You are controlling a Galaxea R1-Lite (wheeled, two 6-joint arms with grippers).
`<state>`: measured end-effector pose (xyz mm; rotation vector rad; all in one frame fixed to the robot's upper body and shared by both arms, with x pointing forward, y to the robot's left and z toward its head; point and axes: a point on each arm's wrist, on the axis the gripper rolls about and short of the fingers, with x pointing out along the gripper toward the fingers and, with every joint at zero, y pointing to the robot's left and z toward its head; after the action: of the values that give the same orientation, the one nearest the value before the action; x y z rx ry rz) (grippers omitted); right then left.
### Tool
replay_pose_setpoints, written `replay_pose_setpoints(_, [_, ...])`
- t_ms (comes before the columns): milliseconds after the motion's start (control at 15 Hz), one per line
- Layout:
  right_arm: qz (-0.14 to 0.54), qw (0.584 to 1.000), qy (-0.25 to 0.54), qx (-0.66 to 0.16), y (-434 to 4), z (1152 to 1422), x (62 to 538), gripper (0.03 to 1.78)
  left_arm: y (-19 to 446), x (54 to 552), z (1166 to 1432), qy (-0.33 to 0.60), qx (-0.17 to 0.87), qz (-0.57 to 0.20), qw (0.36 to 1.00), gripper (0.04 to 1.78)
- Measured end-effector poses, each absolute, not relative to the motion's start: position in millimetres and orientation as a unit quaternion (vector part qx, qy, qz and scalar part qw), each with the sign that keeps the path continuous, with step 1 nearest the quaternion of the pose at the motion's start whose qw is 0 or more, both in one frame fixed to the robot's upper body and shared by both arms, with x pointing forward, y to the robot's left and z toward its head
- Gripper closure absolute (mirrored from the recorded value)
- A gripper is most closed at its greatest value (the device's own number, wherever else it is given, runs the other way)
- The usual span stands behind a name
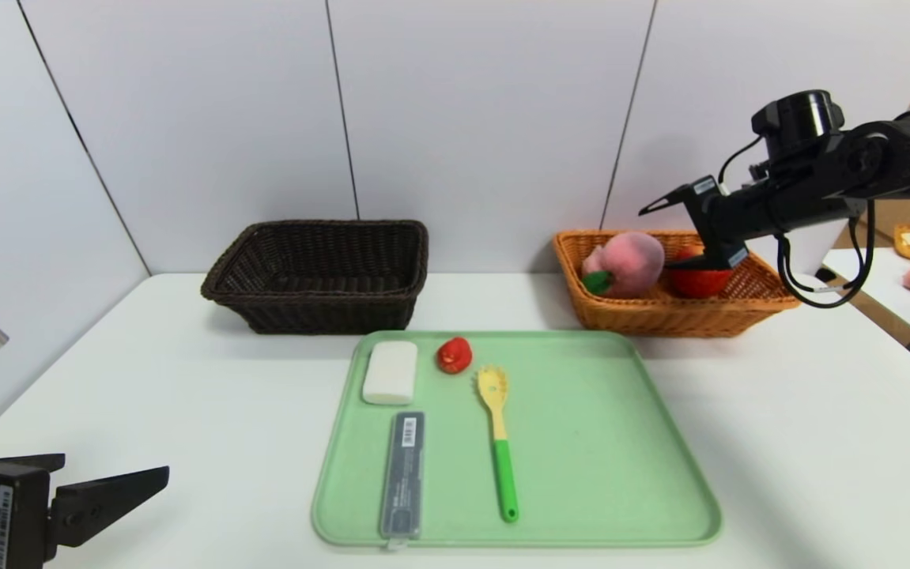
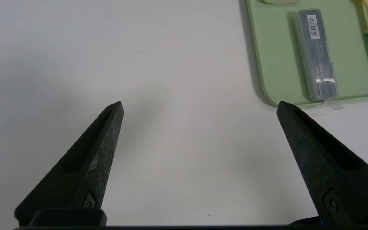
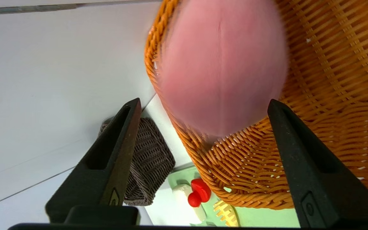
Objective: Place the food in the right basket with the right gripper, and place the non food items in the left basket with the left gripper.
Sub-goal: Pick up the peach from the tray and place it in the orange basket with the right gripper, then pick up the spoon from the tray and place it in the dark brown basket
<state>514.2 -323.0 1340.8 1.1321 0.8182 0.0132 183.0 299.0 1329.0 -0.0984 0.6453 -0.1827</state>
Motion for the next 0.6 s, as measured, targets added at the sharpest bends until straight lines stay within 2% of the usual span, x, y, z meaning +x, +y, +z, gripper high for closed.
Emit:
replay_pose_setpoints(333, [-0.02, 0.779, 0.362, 0.511, -322.6, 1341.5, 514.9, 0.28, 298.7, 183.8, 1329.6, 0.314, -0.049, -0.089, 0.944, 0.13])
replay_pose_setpoints(600, [-0.035, 0.802, 0.334, 0.495, -310.6, 1353.6, 509.0, 0.21, 295.9, 191.1, 1332.0, 0.268, -0.063, -0.095, 0.957, 0.13])
